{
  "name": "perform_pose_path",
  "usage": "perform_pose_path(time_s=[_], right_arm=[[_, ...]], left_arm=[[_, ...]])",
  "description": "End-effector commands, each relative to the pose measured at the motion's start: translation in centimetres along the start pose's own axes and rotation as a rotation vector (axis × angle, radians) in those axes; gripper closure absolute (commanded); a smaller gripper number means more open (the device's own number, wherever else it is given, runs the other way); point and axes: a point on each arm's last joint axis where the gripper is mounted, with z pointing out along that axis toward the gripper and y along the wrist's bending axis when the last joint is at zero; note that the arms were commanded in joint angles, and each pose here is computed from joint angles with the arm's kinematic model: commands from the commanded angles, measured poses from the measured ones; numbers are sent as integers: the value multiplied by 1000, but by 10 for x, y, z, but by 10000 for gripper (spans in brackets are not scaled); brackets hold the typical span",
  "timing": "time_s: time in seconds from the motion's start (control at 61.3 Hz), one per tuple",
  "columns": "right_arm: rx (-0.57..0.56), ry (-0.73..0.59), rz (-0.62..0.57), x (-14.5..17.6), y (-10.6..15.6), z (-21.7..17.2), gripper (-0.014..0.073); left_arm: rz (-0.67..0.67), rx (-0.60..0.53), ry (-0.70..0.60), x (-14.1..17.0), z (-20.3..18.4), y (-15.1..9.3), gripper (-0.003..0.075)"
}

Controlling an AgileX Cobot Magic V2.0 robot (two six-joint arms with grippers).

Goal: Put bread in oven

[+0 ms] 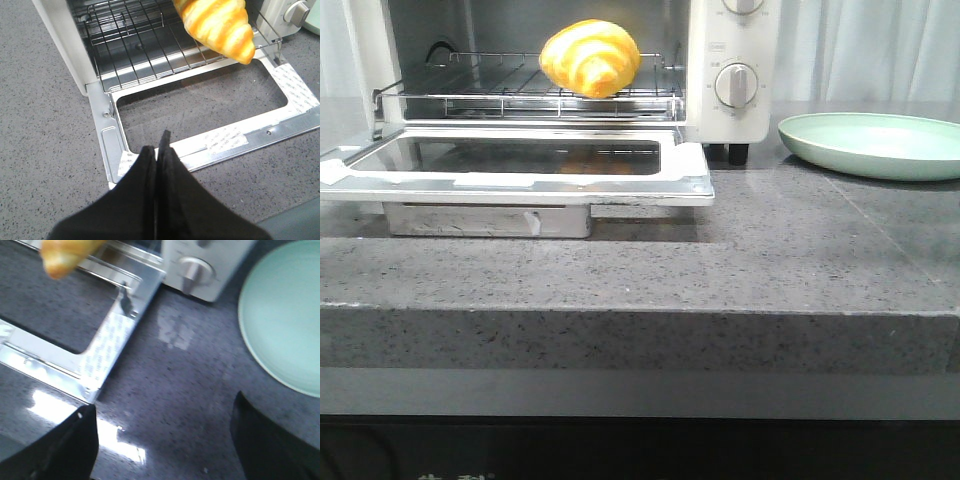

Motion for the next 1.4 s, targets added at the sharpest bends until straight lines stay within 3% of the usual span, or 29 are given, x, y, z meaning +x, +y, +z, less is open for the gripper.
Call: perform_pose_path(time_s=[0.0,0.228,0.457,0.636,0.881,1.175,1.256,1.387], right_arm=[[46,-125,37,13,-24,-27,32],[145,-183,121,63,-57,-52,32],[120,-247,144,102,-55,-75,32],[97,-303,147,131,-51,-92,32],[98,-388,126,151,-50,-116,33],[102,-373,117,154,-50,-117,39],[102,-369,117,154,-50,-117,97],[102,-366,117,155,-50,-117,334]], left_arm=[[-5,7,-88,-11,-8,0,741],[-12,4,-69,-10,-7,0,741],[-55,-13,-53,-4,-14,3,741],[-95,-15,-70,19,-27,6,741],[-100,-11,-112,46,-43,9,741],[-101,-11,-118,47,-45,9,741],[-101,-11,-118,47,-45,9,741],[-101,-11,-118,47,-45,9,741]])
